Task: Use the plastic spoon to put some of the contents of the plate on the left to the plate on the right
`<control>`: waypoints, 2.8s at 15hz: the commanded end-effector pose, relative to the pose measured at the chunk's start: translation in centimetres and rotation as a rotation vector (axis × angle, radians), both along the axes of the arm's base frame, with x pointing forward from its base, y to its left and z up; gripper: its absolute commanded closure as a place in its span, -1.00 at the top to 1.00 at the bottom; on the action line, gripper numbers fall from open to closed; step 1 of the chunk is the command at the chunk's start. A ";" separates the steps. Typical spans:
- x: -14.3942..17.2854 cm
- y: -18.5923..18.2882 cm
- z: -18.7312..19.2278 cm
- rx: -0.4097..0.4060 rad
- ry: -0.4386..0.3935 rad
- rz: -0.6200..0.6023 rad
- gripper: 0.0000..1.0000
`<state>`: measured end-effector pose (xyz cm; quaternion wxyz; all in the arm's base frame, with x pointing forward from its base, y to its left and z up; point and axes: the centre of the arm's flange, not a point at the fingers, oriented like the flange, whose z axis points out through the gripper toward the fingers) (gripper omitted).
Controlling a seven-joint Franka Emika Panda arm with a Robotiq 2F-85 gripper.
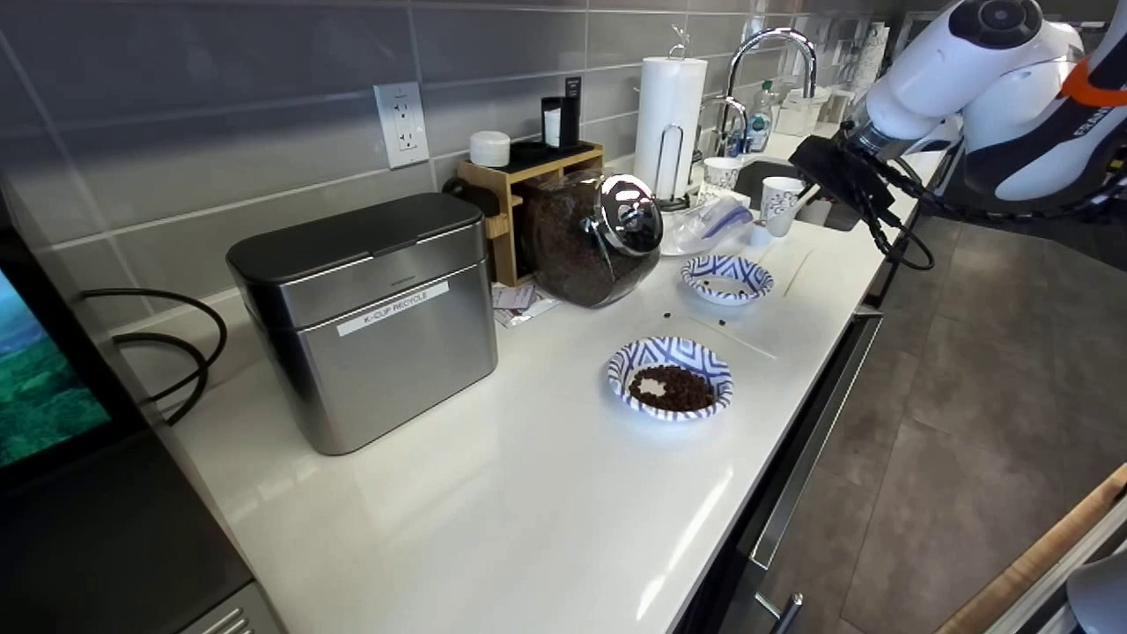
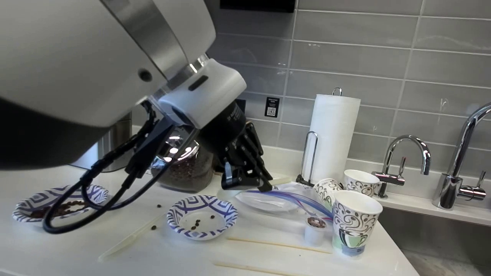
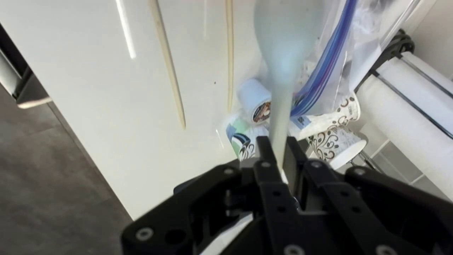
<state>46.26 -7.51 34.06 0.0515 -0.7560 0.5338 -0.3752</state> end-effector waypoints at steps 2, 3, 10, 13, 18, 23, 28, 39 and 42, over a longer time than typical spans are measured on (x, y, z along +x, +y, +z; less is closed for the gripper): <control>1.1 -0.3 1.3 0.207 0.074 0.035 -0.93; 1.1 -0.3 1.2 0.241 0.087 0.036 -0.93; 0.0 0.2 -0.3 0.426 0.225 -0.020 -0.93; 0.9 -0.3 1.2 0.440 0.184 -0.082 -0.93; 3.0 -0.9 4.2 0.402 0.267 -0.010 -0.93; 2.8 -0.2 5.1 0.399 0.484 0.173 -0.93; 1.7 0.3 4.7 0.372 0.633 0.263 -0.93; -0.7 1.9 -2.0 0.102 0.759 0.272 -0.93; -0.8 1.6 -4.0 0.074 0.674 0.267 -0.93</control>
